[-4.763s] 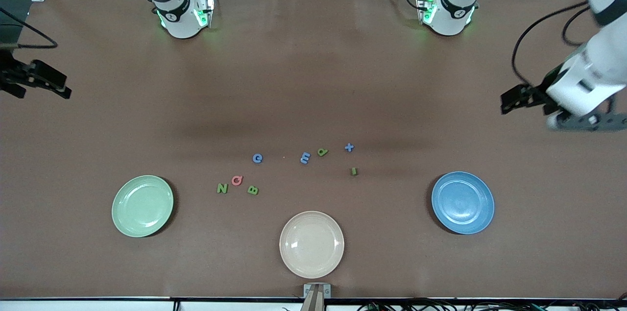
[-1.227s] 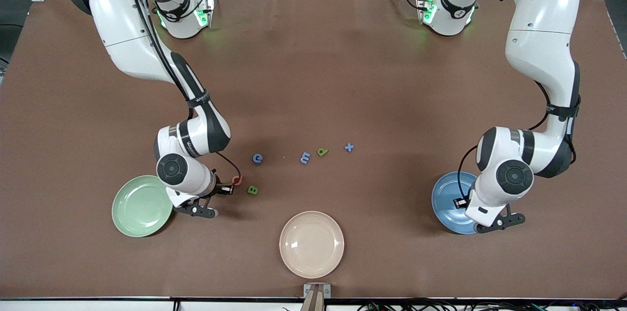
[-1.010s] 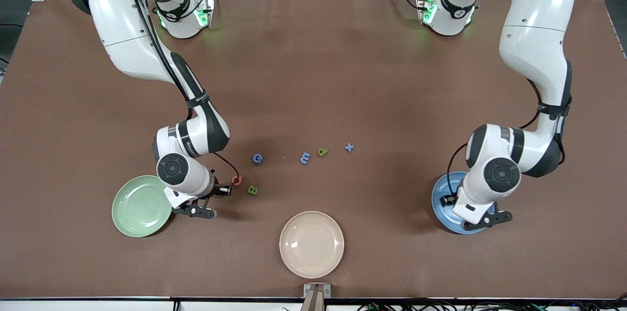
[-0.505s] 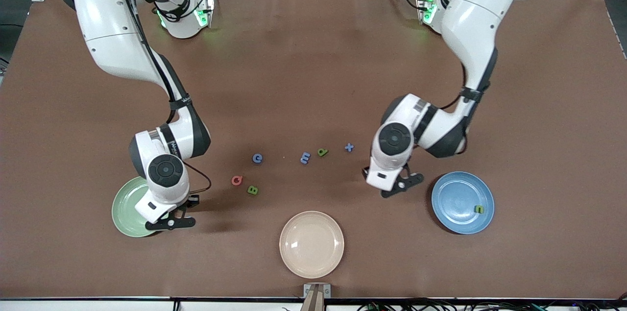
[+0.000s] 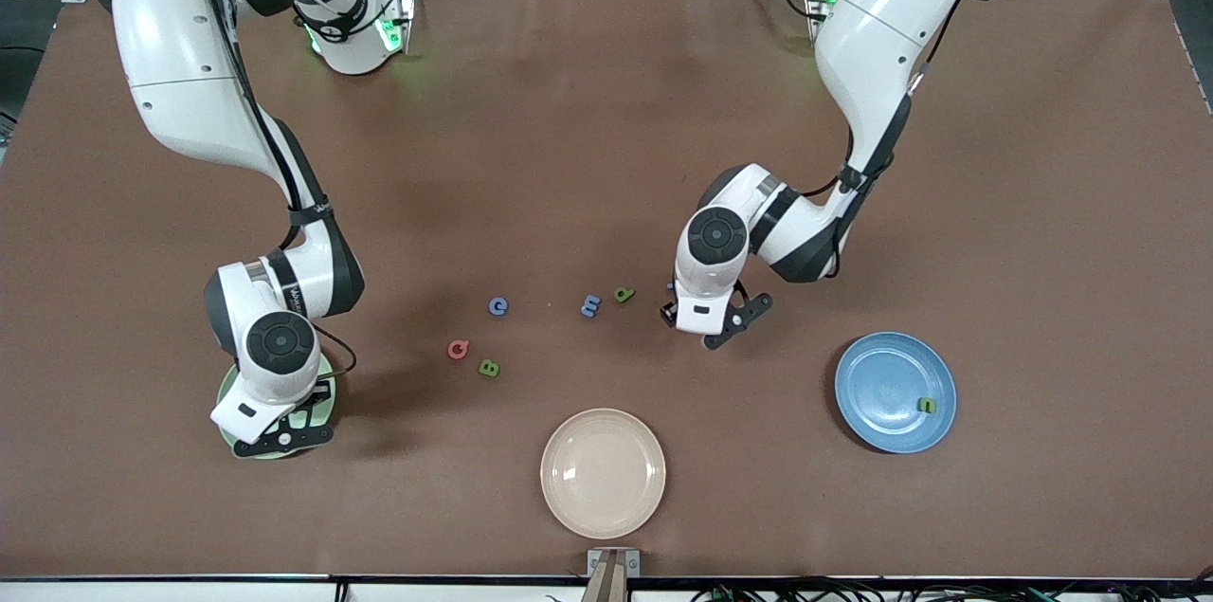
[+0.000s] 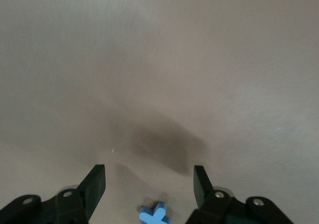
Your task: Sort upper and lower case letters into plates
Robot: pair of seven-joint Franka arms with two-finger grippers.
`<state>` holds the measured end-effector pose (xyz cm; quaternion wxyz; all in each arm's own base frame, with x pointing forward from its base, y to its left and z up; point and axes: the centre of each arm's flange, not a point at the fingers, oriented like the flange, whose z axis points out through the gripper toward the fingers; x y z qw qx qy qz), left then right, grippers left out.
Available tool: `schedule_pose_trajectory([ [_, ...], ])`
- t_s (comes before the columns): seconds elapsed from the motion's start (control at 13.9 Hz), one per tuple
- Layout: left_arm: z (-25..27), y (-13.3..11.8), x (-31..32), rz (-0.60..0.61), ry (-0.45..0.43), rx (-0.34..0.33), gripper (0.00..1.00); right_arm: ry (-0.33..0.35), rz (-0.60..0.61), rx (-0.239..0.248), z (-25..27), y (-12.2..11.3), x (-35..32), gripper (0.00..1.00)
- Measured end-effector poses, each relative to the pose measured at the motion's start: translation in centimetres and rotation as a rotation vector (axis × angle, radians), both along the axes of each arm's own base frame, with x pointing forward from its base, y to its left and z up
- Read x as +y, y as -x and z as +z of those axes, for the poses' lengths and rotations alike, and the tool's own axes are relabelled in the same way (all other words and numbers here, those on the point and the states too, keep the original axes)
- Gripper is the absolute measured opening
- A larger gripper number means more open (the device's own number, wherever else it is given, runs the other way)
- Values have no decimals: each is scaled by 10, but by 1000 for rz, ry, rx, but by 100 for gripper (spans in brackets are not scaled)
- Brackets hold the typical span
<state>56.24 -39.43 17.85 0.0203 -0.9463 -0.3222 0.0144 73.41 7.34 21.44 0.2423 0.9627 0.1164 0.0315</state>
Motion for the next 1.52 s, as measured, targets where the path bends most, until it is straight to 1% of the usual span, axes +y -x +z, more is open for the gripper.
schedule_pose_trajectory([
  [0.22,-7,12,-10,99,16,-11,75,-10,13,3,-1,2,11,78],
  [0.29,-6,15,-16,119,24,-18,75,-36,19,4,-1,3,24,78],
  [0.36,-6,18,-20,129,28,-20,74,-85,12,8,0,6,41,81],
  [0.43,-5,20,-23,133,29,-21,74,-150,-7,15,3,9,57,87],
  [0.51,-6,21,-24,136,28,-21,73,-211,-37,26,6,11,69,87],
  [0.58,-7,22,-23,137,26,-18,69,-261,-71,41,11,13,77,89],
  [0.65,-8,23,-23,138,27,-18,68,-308,-103,54,16,16,84,90],
  [0.79,-6,22,-22,140,29,-21,50,-389,-173,66,24,21,103,90],
  [0.87,-4,22,-20,142,29,-22,38,-413,-210,66,25,25,117,91],
  [0.94,-3,21,-20,143,30,-24,29,-423,-242,66,22,31,132,90],
  [1.01,-3,20,-17,147,30,-24,27,-426,-274,67,18,38,149,90],
  [1.15,0,7,-2,160,27,-32,27,-427,-320,58,9,50,171,90],
  [1.23,6,-7,14,154,30,-43,27,-433,-330,51,2,54,176,90],
  [1.37,31,-43,62,114,35,-72,27,-447,-342,36,-18,64,178,90],
  [1.52,60,-80,125,84,26,-93,27,-451,-351,36,-34,71,176,89],
])
